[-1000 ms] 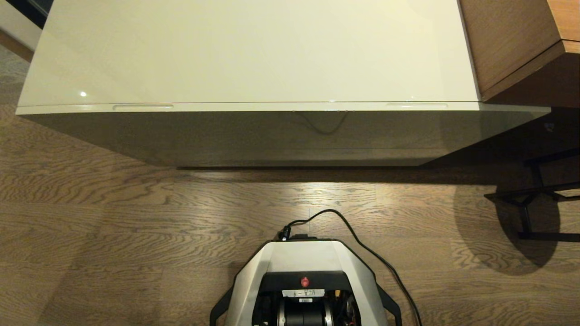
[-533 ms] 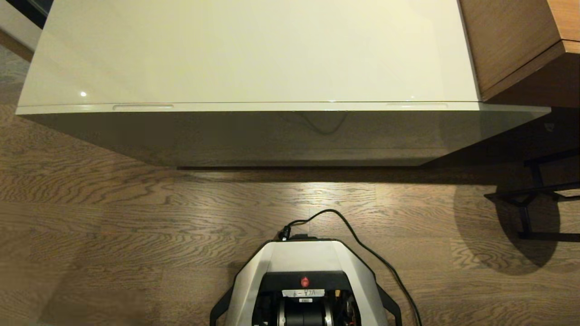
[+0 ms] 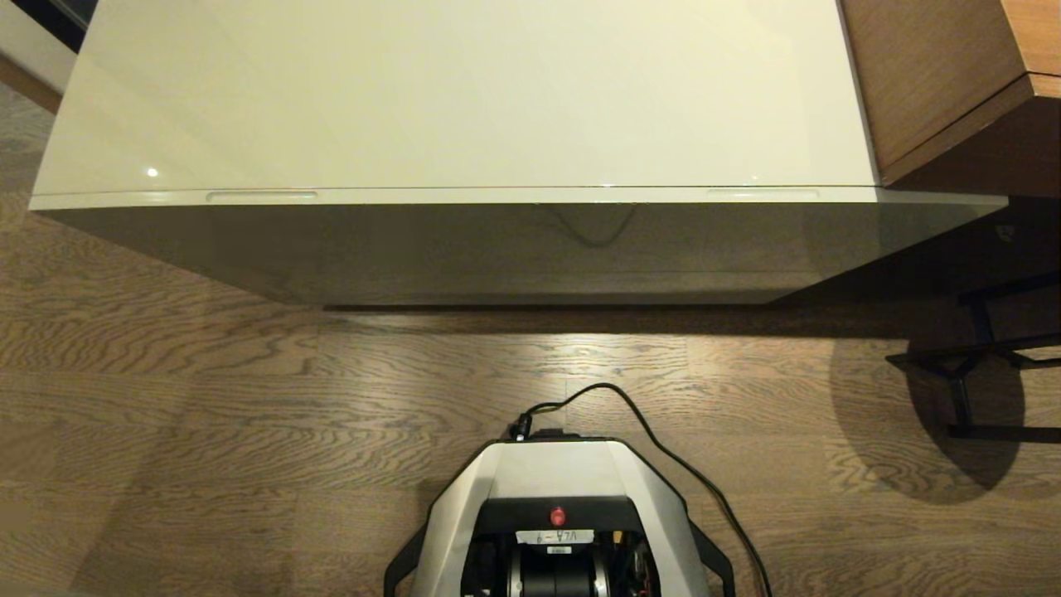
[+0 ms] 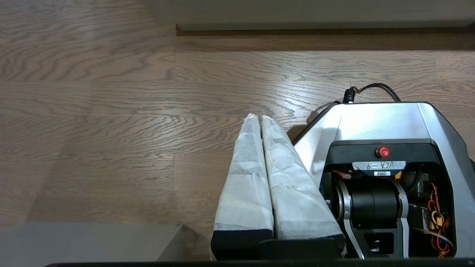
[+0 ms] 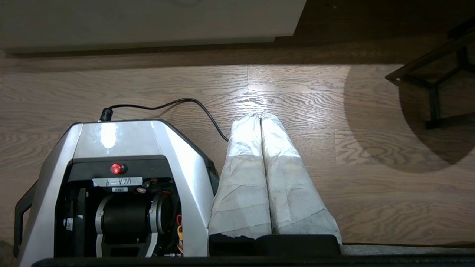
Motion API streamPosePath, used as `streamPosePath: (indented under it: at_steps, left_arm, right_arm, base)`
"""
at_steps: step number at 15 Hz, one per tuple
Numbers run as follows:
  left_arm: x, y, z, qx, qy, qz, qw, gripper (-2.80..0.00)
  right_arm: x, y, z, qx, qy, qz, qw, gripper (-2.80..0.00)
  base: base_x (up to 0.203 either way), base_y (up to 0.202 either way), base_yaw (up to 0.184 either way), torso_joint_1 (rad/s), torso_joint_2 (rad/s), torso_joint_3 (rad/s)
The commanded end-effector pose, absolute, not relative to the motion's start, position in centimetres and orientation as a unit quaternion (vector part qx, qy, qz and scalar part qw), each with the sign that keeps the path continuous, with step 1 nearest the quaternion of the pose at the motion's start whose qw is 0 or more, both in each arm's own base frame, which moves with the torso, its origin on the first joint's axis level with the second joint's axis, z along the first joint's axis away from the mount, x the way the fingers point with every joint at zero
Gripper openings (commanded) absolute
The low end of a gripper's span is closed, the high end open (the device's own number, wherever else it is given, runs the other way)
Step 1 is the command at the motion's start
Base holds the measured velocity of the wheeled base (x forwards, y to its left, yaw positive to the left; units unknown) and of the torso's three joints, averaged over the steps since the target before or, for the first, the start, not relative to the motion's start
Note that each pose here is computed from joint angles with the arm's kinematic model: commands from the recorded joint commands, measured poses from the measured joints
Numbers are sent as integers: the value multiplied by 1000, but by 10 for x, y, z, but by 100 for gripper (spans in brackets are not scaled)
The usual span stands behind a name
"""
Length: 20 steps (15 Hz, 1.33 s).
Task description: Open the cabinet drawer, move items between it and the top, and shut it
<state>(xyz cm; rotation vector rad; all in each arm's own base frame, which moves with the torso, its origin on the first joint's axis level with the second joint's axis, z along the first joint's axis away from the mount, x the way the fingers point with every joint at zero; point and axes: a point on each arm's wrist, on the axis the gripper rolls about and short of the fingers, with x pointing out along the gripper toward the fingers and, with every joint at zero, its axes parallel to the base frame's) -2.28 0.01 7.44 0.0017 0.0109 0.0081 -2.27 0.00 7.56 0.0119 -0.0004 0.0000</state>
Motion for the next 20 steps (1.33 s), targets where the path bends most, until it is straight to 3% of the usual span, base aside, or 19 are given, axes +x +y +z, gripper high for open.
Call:
streamPosePath:
  at_steps: [1,20]
  left_arm:
    - [-23,0,74,1,6,5,1000,-280]
    - [-23,0,74,1,6,5,1000,-280]
  right_arm:
    - [-23,0,75,6,1,1,1000,-280]
    - [-23,0,75,6,1,1,1000,-280]
  base:
    - [0,0,0,0,0,0]
    - [0,0,0,0,0,0]
